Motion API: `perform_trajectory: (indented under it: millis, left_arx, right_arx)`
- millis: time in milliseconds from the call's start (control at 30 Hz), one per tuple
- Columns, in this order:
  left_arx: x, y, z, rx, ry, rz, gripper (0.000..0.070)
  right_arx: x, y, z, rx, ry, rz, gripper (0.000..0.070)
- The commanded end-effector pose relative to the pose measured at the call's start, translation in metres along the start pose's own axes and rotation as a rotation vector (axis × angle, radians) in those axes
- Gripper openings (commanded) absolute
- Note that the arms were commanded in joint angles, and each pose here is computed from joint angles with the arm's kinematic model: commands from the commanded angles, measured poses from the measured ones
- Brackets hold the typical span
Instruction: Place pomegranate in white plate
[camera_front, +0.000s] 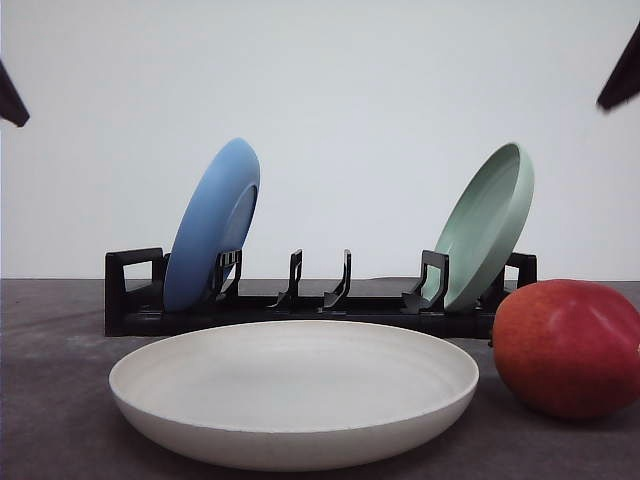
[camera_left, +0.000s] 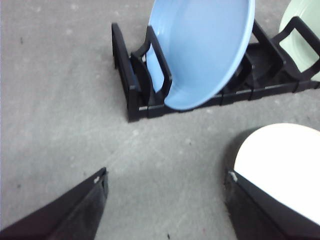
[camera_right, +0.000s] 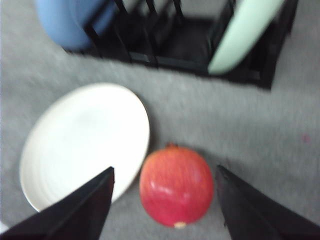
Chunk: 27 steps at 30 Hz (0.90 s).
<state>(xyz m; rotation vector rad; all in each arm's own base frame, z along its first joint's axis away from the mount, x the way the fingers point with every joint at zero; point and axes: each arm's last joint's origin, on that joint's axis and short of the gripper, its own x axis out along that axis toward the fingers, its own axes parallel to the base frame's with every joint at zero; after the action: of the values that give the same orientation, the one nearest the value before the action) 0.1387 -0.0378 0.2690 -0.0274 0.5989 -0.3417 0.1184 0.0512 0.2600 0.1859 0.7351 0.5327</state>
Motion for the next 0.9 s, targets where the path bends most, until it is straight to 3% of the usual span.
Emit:
perform_trajectory:
  millis: [0, 100, 300, 500, 600, 867]
  left_arx:
    - [0.001, 0.000, -0.001, -0.008, -0.005, -0.004, 0.0435]
    - [0.001, 0.000, -0.004, -0.007, -0.002, -0.004, 0.0434]
    - [0.001, 0.000, -0.004, -0.007, -0.003, -0.004, 0.0435]
    - [0.001, 0.000, -0.004, -0.007, -0.003, -0.004, 0.0434]
    - [0.001, 0.000, -0.004, -0.007, -0.003, -0.004, 0.0434]
    - [0.001, 0.000, -0.003, -0.005, -0.004, -0.004, 0.0434]
  right_arx:
    - [0.004, 0.003, 0.007, 0.021, 0.019, -0.016, 0.0429]
    - [0.019, 0.007, 0.011, 0.016, 0.087, -0.053, 0.0433]
    - [0.049, 0.018, 0.017, -0.027, 0.212, -0.096, 0.0571]
    - [0.079, 0.024, 0.012, -0.079, 0.301, -0.154, 0.0580]
    - [0.091, 0.024, 0.007, -0.098, 0.347, -0.200, 0.0623]
    - [0.116, 0.020, -0.001, -0.102, 0.431, -0.225, 0.0631]
